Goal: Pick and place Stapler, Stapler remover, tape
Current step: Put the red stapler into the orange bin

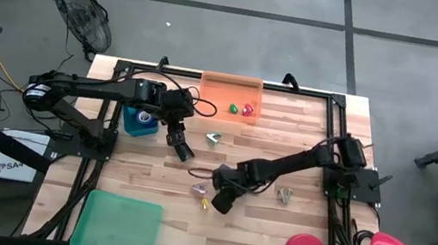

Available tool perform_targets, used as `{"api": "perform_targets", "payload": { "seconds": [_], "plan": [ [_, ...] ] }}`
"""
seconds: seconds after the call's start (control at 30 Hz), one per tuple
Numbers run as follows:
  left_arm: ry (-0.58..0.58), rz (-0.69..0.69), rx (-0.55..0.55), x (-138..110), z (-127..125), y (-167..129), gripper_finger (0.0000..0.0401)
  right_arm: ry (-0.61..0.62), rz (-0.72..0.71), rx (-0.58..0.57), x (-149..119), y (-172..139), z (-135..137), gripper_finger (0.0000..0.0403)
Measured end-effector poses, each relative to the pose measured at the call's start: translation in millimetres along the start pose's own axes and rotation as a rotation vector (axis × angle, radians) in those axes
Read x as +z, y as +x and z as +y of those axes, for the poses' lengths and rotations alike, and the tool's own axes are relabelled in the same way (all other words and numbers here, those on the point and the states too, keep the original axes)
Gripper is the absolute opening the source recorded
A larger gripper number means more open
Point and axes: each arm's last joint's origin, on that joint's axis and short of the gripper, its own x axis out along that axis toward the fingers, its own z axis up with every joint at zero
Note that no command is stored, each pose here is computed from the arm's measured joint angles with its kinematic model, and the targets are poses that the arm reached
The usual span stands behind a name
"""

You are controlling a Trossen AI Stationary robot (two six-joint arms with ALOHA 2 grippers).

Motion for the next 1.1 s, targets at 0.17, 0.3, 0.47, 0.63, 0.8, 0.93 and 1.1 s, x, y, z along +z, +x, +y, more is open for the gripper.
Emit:
{"api": "perform_targets", "payload": {
  "seconds": [0.17,0.3,0.47,0.63,0.8,0.93,1.1],
  "plan": [
    [0.0,0.0,0.001,0,0,0,0.0163,-0.091,-0.034,0.011,27,-17,-2,0.0055],
    [0.0,-0.003,0.014,0,0,0,0.0163,-0.142,-0.05,-0.055,51,-36,-15,0.0055],
    [-0.007,-0.005,0.02,0,1,0,0.0163,-0.225,-0.027,-0.153,80,-60,-45,0.006],
    [-0.009,-0.006,0.023,0,1,0,0.0163,-0.299,-0.027,-0.219,112,-91,-85,0.0057],
    [-0.012,-0.008,0.029,0,1,0,0.0163,-0.317,-0.079,-0.255,143,-124,-129,0.0057],
    [-0.05,-0.01,0.023,1,0,0,0.0163,-0.23,-0.167,-0.282,162,-148,-170,0.006],
    [-0.091,-0.04,0.016,4,0,0,0.0163,-0.118,-0.252,-0.296,175,-163,-215,0.0059]
  ]
}}
